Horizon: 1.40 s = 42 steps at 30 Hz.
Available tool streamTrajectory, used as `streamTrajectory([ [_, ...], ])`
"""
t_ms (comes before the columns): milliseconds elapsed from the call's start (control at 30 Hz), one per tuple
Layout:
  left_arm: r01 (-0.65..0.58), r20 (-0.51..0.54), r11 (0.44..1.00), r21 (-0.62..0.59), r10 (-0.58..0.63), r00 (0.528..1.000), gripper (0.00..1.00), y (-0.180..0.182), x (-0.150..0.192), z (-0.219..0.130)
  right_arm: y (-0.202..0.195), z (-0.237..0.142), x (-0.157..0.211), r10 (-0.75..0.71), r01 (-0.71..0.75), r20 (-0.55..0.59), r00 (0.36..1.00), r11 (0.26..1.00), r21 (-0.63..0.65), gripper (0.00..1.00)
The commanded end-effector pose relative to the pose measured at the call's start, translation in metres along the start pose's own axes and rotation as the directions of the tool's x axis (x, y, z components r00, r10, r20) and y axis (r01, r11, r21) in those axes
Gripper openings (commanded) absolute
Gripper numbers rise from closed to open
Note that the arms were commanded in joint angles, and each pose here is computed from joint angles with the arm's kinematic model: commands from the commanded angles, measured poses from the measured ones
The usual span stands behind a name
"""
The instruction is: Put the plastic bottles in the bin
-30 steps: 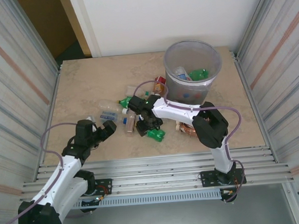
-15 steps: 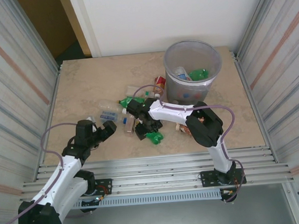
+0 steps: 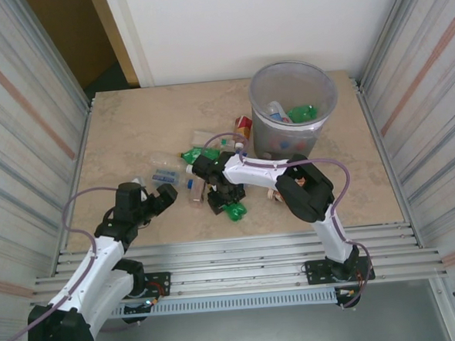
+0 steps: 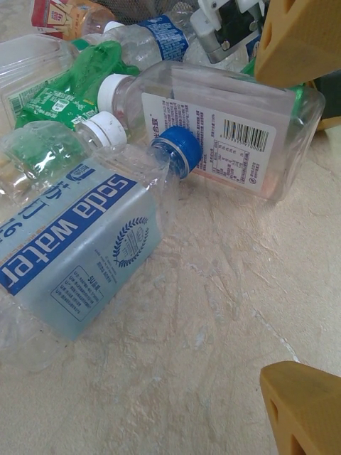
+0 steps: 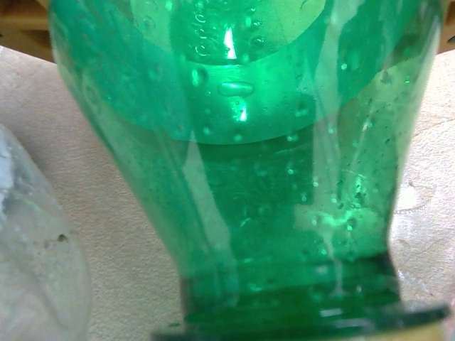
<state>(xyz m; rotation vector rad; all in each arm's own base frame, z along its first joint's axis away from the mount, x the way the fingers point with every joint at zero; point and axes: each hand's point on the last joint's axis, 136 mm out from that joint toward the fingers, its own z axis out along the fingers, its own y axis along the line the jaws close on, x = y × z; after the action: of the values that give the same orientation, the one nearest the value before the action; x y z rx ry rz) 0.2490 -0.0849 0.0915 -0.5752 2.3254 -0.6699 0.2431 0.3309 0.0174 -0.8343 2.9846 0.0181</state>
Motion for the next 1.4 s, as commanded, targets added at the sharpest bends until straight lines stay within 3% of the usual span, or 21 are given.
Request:
streamTrajectory([
  [0,0.008,0.017,1.000,-0.018,-0.008,1.000,0.99,0.006,-0.002,0.001,0.006,-0.004,-0.002,0.009,-0.009,0.003,1.000,1.000,-0.003,0.58],
  [367,0.005,0.017,1.000,-0.021,-0.005,1.000,0.99,0.007,-0.002,0.002,-0.001,-0.052,-0.014,0.020,-0.023,0.099,0.995,0.999,0.022,0.44],
  [667,0.003,0.018,1.000,-0.028,-0.003,1.000,0.99,0.008,-0.002,0.002,-0.019,-0.142,-0.039,0.045,-0.072,0.284,0.958,0.994,0.085,0.38],
  [900,-0.001,0.019,0.999,-0.033,0.001,1.000,0.99,0.009,-0.003,0.003,-0.046,-0.245,-0.060,0.097,-0.147,0.514,0.852,0.988,0.056,0.35],
  [1067,0.002,0.018,0.999,-0.040,-0.001,1.000,0.99,0.010,-0.003,0.003,-0.082,-0.313,-0.062,0.208,-0.217,0.655,0.727,0.974,-0.069,0.34],
  [1233,0.002,0.024,0.999,-0.036,-0.001,1.000,0.99,0.010,-0.004,0.002,-0.129,-0.362,-0.059,0.287,-0.257,0.749,0.597,0.953,-0.161,0.34],
  [1367,0.003,0.028,0.999,-0.031,-0.002,1.000,0.99,0.009,-0.005,0.001,-0.175,-0.379,-0.053,0.340,-0.320,0.768,0.543,0.929,-0.185,0.35],
])
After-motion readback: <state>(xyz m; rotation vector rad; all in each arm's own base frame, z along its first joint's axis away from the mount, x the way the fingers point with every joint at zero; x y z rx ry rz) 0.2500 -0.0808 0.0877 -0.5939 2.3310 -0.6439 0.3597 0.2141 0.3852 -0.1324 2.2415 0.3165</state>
